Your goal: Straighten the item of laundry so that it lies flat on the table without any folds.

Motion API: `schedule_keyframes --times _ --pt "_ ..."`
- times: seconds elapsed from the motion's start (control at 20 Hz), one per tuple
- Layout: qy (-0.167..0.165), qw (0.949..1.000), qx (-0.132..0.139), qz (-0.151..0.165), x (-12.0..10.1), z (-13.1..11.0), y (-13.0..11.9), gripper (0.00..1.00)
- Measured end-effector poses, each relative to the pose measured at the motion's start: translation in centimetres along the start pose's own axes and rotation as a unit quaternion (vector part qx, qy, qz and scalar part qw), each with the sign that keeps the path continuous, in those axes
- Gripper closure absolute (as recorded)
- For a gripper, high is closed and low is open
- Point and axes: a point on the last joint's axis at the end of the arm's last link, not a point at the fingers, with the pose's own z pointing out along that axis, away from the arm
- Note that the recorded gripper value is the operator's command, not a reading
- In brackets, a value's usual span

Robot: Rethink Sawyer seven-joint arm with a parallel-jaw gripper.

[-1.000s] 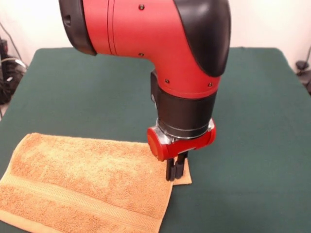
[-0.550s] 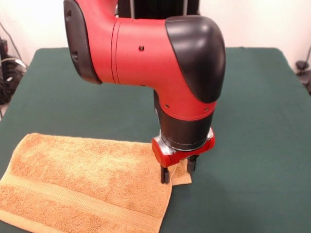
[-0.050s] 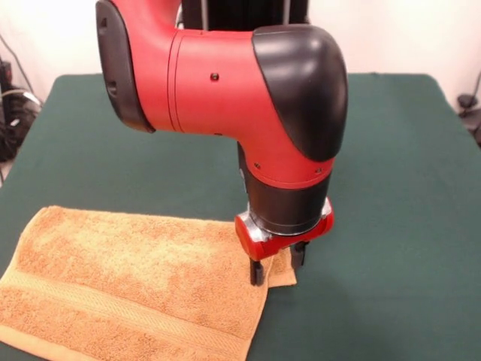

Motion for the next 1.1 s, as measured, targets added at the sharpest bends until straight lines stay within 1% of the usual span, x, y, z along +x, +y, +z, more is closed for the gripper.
schedule_keyframes --times 0.35,0.45,0.6,0.75,0.8,0.95,1.1 --pt "-0.017 0.9995 -0.022 0.016 0.5 -0.4 -0.6 0.00" --pt "-0.021 0.9991 -0.031 0.022 0.8 -0.7 -0.8 0.00" --pt "-0.023 0.9987 -0.037 0.026 1.2 -1.4 -1.1 0.00" --pt "-0.024 0.9991 -0.029 0.019 1.1 -2.2 -1.1 0.00" --pt "-0.024 0.9995 -0.020 0.010 1.0 -2.7 -1.0 0.00" --pt "-0.026 0.9996 -0.009 0.002 0.8 -3.4 -1.0 0.00" --pt "-0.036 0.9993 0.000 -0.006 0.3 -4.2 -1.0 0.00"
